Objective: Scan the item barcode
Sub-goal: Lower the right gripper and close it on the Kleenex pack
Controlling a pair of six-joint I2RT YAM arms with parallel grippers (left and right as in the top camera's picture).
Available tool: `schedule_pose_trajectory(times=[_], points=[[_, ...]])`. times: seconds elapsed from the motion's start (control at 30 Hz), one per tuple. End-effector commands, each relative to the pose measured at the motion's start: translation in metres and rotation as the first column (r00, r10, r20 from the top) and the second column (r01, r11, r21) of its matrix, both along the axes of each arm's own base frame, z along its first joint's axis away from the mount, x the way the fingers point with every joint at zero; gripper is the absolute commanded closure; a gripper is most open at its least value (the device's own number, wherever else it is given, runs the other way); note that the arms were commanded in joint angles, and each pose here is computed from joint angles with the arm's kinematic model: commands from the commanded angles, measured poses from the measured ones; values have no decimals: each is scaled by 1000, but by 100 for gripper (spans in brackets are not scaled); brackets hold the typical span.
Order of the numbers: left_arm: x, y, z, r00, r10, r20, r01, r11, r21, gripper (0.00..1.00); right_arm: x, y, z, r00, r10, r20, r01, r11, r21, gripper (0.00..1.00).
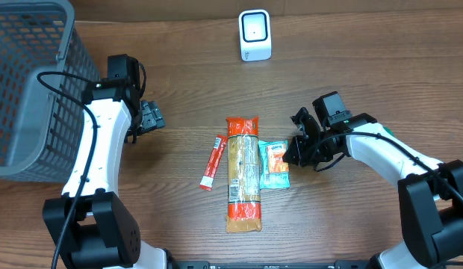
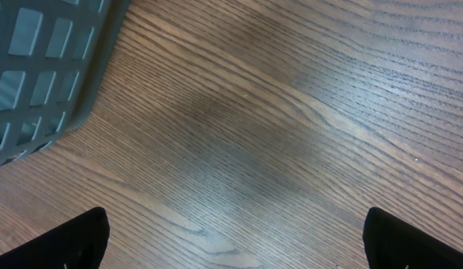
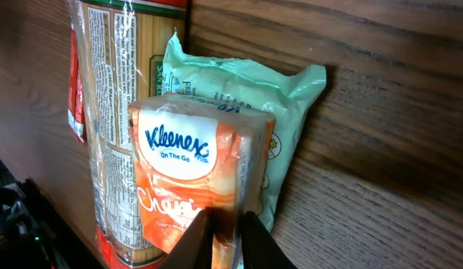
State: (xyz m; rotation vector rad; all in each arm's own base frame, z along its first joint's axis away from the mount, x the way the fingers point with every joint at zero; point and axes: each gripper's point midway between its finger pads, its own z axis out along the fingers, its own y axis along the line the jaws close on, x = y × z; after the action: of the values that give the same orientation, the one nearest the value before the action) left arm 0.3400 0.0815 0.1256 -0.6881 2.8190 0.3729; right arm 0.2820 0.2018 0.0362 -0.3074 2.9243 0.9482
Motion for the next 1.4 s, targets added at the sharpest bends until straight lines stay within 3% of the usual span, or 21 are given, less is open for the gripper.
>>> schedule_pose_trajectory(times=[0.0,0.03,0.57,0.9,1.0,1.1,1.3,1.37], points=[[4,1,13,999,-24,31,23,1000,15,0,-3,-1,-4,1000,7,3,-7,1000,-12,92],[4,1,13,999,-24,31,23,1000,15,0,-3,-1,-4,1000,6,4,-6,1000,-15,96],[4,1,13,999,-24,31,23,1000,15,0,0,-3,-5,1000,1,17,-1,1000,-30,96],[4,1,13,999,-24,31,23,1000,15,0,0,-3,-5,1000,2,16,-1,1000,-29,75],[4,1,13,999,-24,31,23,1000,15,0,0,-3,-5,1000,2,17,-1,1000,-29,75],[4,1,13,999,-24,31,23,1000,15,0,0,-3,-5,1000,2,16,-1,1000,-29,90],[4,1,13,999,-24,31,23,1000,15,0,0,-2,-4,1000,3,14,-3,1000,-22,91],[4,1,13,999,-24,31,23,1000,15,1,-2,1,-2,1000,8,7,-8,1000,0,82]])
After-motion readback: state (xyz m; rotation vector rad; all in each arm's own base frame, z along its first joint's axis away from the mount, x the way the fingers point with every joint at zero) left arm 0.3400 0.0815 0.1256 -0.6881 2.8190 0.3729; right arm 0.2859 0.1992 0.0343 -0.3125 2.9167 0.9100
